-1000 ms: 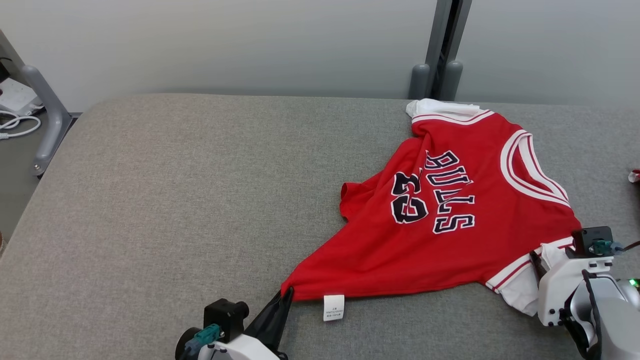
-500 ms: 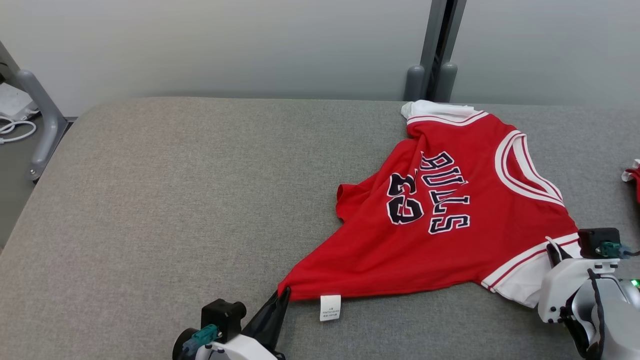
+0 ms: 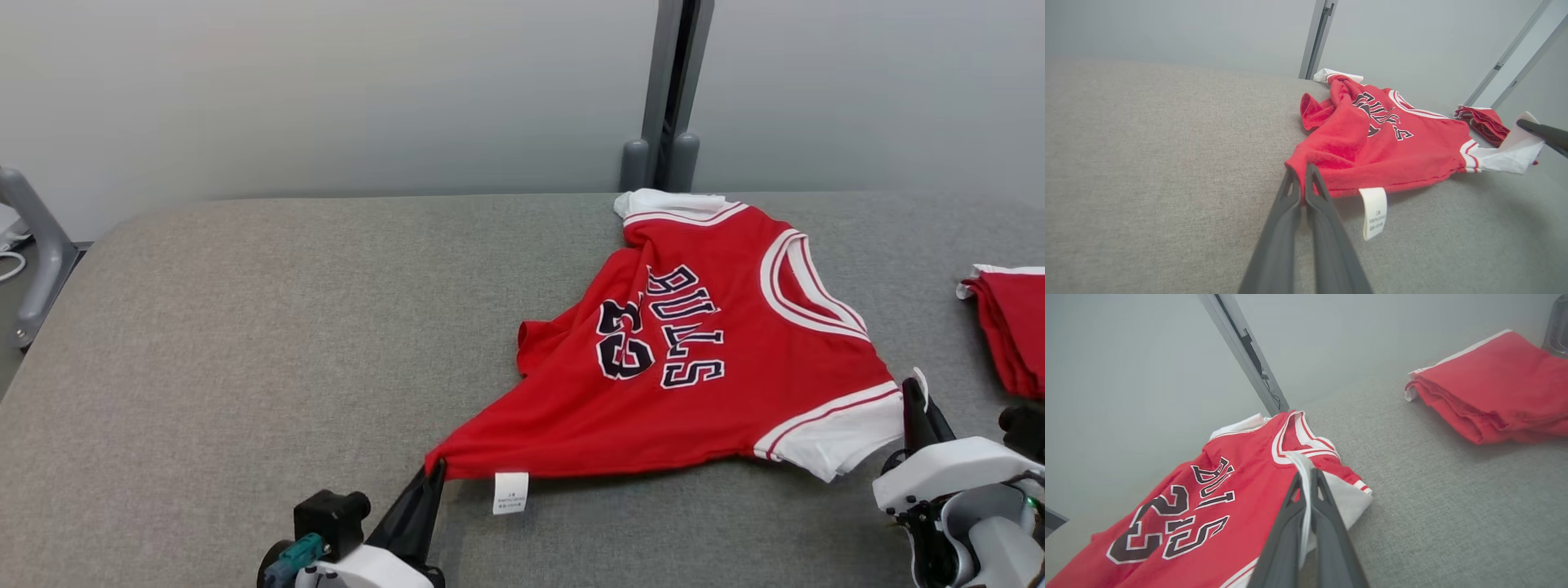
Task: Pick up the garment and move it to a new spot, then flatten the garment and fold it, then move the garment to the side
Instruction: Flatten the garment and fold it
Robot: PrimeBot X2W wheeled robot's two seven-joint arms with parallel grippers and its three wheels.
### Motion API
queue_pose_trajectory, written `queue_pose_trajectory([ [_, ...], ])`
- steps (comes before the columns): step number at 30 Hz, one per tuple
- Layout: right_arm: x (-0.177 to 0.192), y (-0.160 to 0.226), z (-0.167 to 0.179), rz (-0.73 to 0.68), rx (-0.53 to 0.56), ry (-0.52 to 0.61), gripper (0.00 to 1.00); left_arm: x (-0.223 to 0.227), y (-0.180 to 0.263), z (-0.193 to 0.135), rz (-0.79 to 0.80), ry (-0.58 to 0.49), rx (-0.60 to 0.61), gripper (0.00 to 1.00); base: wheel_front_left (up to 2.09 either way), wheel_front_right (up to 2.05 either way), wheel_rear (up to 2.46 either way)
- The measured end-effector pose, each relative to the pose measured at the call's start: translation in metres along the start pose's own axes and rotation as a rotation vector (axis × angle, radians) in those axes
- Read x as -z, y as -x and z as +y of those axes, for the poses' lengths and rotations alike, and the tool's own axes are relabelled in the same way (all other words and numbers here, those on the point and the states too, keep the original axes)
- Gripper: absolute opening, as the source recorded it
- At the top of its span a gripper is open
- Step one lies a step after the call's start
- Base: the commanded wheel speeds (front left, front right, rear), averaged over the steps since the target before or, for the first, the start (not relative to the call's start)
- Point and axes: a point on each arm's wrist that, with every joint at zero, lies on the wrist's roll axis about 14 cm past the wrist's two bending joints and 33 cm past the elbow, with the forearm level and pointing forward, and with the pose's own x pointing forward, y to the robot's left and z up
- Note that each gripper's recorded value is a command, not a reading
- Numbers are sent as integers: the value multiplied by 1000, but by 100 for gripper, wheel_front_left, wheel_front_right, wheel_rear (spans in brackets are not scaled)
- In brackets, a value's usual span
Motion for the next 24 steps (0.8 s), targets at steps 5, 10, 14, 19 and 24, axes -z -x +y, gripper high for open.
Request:
queue_pose_trajectory([
  [5,-45,10,6,-154,-50,-100,0,-20,-8,-9,-62,48,29,0,0,0,0],
  [10,-106,19,17,-330,-120,-118,0,-57,-22,-22,-157,17,85,0,0,0,0],
  [14,-160,25,38,-474,-191,-84,0,-100,-33,-32,-263,-46,130,0,0,0,0],
  [19,-225,35,64,-645,-248,19,0,-165,-41,-47,-404,-155,195,0,0,0,0],
  [24,-250,38,94,-697,-297,203,0,-209,-44,-49,-477,-203,207,0,0,0,0],
])
